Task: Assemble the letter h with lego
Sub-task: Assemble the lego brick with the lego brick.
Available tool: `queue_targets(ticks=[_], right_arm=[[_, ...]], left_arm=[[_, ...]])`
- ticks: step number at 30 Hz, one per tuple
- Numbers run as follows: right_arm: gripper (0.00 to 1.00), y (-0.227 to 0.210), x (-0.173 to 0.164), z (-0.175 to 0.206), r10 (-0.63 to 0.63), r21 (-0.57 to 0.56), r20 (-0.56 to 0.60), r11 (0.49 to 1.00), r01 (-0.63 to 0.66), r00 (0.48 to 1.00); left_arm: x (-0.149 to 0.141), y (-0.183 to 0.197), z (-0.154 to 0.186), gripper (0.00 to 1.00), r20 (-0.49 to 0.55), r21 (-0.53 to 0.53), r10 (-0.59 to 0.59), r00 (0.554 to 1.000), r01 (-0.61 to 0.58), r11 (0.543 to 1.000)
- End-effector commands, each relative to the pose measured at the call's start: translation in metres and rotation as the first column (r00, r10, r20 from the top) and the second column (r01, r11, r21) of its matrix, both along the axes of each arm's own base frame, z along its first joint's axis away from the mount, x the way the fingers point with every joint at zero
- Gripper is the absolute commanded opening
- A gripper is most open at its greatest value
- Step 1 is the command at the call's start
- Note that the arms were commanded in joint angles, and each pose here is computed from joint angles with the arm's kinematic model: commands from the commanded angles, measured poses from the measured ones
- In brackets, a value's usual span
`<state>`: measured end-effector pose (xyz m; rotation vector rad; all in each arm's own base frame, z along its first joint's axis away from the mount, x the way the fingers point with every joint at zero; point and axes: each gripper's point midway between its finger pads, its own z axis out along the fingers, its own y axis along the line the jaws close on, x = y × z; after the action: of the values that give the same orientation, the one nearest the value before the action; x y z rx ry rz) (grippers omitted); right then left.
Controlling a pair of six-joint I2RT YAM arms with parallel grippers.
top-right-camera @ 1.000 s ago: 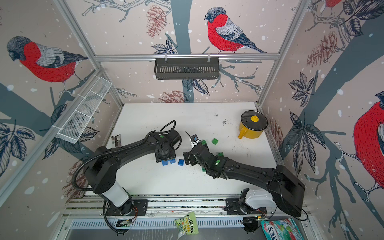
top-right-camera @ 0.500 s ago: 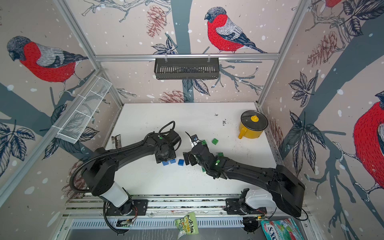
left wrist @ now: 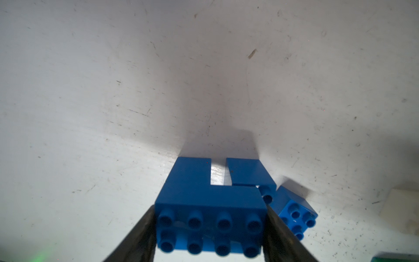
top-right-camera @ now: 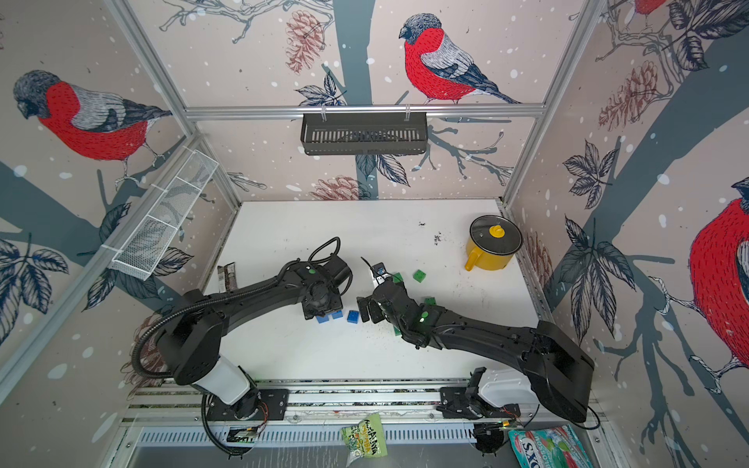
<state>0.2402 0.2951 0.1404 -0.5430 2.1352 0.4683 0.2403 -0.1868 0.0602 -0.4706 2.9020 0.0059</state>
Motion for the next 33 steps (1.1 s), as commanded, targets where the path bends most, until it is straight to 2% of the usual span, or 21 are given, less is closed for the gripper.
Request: queue_targets(ticks=[1, 8, 13, 19, 27, 33], right_arm=[[0.99, 0.000, 0.003, 0.005, -0.015, 0.010, 0.020, 1.000, 0.015, 1.000], [1.00, 0.000, 0.003, 0.003, -0.015, 0.005, 0.016, 1.000, 0.015, 1.000], [0.99, -0.001, 0.004, 0.004, -0.019, 0.004, 0.020, 1.000, 0.019, 1.000], [1.00, -0.003, 0.004, 0.005, -0.029, 0.006, 0.024, 1.000, 0.029, 0.999], [1.00, -0.006, 0.007, 0.005, -0.050, 0.003, 0.029, 0.999, 0.050, 0.998], [1.00, -0.007, 0.008, 0.004, -0.056, 0.003, 0.032, 0.998, 0.056, 0.998]], left_arm=[[-0.014, 0.012, -0.011, 0.60, -0.060, 0.051, -0.021, 0.998, 0.024, 0.998], [-0.017, 0.015, -0.015, 0.59, -0.086, 0.077, -0.072, 0.994, 0.079, 0.994], [-0.019, 0.010, -0.018, 0.59, -0.095, 0.049, -0.089, 0.992, 0.094, 0.994], [-0.004, -0.003, -0.003, 0.59, -0.044, 0.034, -0.223, 0.974, 0.224, 0.974], [-0.005, -0.005, -0.001, 0.63, -0.025, 0.027, -0.374, 0.927, 0.375, 0.927], [-0.006, -0.001, -0.002, 0.71, -0.019, 0.038, -0.374, 0.927, 0.374, 0.927]])
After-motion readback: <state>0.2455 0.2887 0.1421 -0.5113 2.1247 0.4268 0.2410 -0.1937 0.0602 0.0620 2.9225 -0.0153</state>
